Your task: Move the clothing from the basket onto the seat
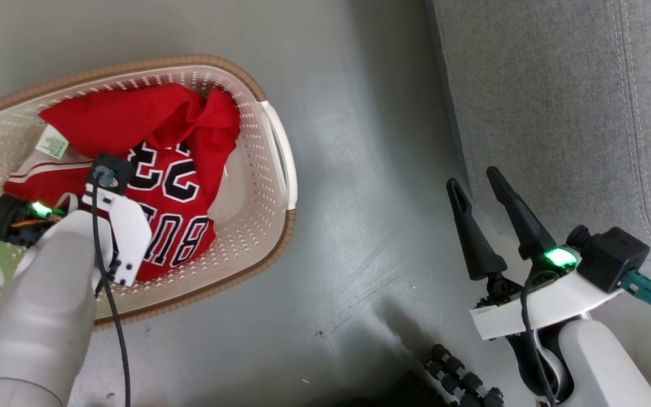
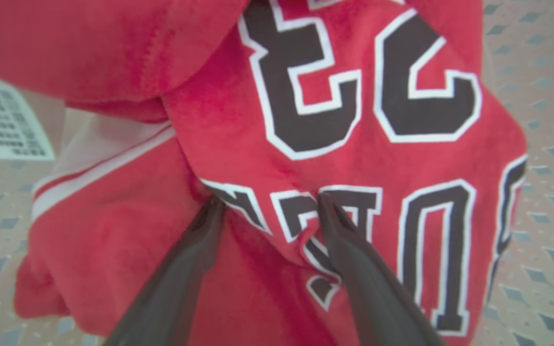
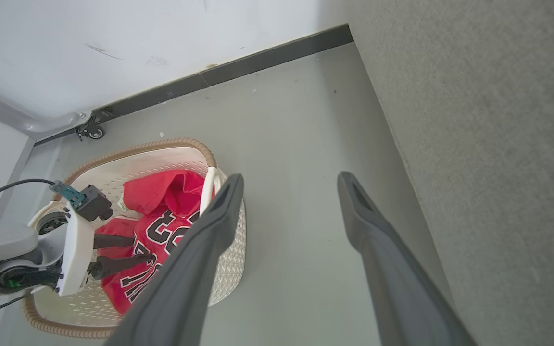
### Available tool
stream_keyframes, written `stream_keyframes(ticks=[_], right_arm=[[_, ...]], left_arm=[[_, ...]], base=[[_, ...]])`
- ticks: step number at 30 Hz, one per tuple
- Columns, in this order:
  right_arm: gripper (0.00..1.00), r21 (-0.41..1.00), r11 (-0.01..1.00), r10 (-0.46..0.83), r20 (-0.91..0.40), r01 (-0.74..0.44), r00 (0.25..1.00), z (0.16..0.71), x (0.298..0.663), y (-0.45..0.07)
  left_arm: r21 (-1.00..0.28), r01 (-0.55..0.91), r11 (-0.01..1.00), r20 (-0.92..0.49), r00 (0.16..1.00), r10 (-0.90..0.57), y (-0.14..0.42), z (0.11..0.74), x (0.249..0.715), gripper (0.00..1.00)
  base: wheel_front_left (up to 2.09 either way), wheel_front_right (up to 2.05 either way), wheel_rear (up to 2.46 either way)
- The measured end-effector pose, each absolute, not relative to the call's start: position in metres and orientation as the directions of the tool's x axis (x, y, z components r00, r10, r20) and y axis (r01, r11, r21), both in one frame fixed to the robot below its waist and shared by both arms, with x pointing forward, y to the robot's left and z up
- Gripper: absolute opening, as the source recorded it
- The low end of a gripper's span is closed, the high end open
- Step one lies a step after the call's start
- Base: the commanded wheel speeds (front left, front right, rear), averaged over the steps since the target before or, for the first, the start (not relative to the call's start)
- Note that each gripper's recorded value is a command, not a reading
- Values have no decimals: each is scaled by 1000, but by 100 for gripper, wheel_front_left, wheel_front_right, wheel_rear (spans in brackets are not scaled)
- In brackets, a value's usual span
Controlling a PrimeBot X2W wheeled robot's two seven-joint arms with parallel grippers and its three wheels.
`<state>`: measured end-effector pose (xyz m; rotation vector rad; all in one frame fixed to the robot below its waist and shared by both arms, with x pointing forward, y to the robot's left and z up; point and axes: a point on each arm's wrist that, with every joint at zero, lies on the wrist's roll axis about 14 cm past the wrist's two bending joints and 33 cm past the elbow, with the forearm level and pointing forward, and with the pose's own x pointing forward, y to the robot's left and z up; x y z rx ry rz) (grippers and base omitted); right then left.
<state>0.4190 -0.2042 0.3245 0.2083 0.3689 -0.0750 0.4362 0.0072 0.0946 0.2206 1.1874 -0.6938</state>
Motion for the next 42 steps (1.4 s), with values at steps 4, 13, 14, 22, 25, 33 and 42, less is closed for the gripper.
stream_keyframes(ticks=[4,13,14,22,25,33,42], right_arm=[[100,191,976,-28,-371,106,928,321,421,-203],[100,192,976,-27,-368,104,930,318,428,-204],[100,191,976,-25,-366,102,930,318,429,-204],[100,183,977,-34,-362,106,932,318,433,-209],[100,182,978,-30,-345,98,938,322,439,-209],[100,173,980,-43,-311,101,949,331,447,-216],[100,170,981,-50,-256,96,965,347,461,-221]], left_arm=[[-190,608,771,-909,188,-373,6,87,441,100],[-169,642,748,-925,157,-345,5,70,443,100],[-180,625,759,-929,144,-340,5,68,441,100],[-204,620,758,-925,132,-357,-4,66,440,0],[-202,623,755,-924,135,-358,-4,67,440,0],[-197,639,744,-923,136,-361,-3,75,439,0],[-180,668,722,-917,151,-368,-5,89,441,0]], base=[[0,0,0],[0,0,0],[0,0,0],[0,0,0],[0,0,0],[0,0,0],[0,0,0]])
